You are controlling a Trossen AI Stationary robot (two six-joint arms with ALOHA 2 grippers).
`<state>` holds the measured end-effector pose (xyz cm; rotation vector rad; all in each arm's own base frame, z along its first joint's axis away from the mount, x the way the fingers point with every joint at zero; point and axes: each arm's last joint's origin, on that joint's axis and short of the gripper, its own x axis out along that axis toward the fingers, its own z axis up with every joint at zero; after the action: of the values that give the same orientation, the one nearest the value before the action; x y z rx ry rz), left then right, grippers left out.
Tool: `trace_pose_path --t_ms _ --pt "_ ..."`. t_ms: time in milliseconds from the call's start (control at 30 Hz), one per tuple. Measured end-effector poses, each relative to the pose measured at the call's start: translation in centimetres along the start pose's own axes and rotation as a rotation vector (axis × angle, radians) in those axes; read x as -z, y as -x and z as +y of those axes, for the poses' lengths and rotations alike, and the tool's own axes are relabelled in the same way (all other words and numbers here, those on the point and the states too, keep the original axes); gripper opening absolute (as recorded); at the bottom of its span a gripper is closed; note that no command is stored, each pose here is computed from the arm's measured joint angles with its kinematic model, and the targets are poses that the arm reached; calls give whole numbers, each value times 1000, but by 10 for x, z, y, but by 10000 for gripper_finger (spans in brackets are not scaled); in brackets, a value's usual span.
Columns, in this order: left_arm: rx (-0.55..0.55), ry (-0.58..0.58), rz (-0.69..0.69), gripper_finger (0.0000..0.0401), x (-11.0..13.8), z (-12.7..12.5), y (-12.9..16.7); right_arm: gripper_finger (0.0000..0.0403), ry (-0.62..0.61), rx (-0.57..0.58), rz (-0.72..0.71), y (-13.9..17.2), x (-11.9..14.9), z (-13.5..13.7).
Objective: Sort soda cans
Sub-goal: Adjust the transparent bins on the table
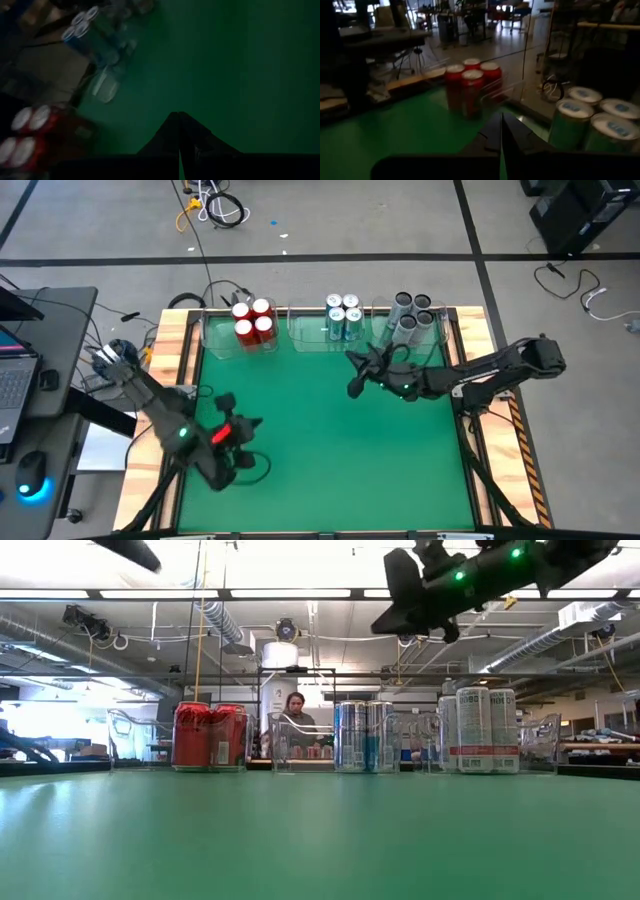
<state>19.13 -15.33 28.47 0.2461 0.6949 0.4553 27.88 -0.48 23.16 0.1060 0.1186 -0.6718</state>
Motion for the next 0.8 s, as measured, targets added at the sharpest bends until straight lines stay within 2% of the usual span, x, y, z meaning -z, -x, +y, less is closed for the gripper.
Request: trace_pose_path --t_ms 133,300,400,567,700,800 --pt "-68 -3 101 0 -10 31 -25 1 5 -14 37 -4 13 7" --pt "-124 58 224 0 6 65 -60 0 16 -44 70 -3 25 17" --pt "-81 115 246 0 25 74 -80 0 21 -95 88 -1 27 21" --pt "14 230 161 0 62 82 -104 0 34 -127 107 4 28 24" --pt "-57 380 111 0 84 96 -119 0 18 -118 132 5 30 23" --pt "-190 508 145 0 97 109 -127 0 18 -102 142 4 32 22"
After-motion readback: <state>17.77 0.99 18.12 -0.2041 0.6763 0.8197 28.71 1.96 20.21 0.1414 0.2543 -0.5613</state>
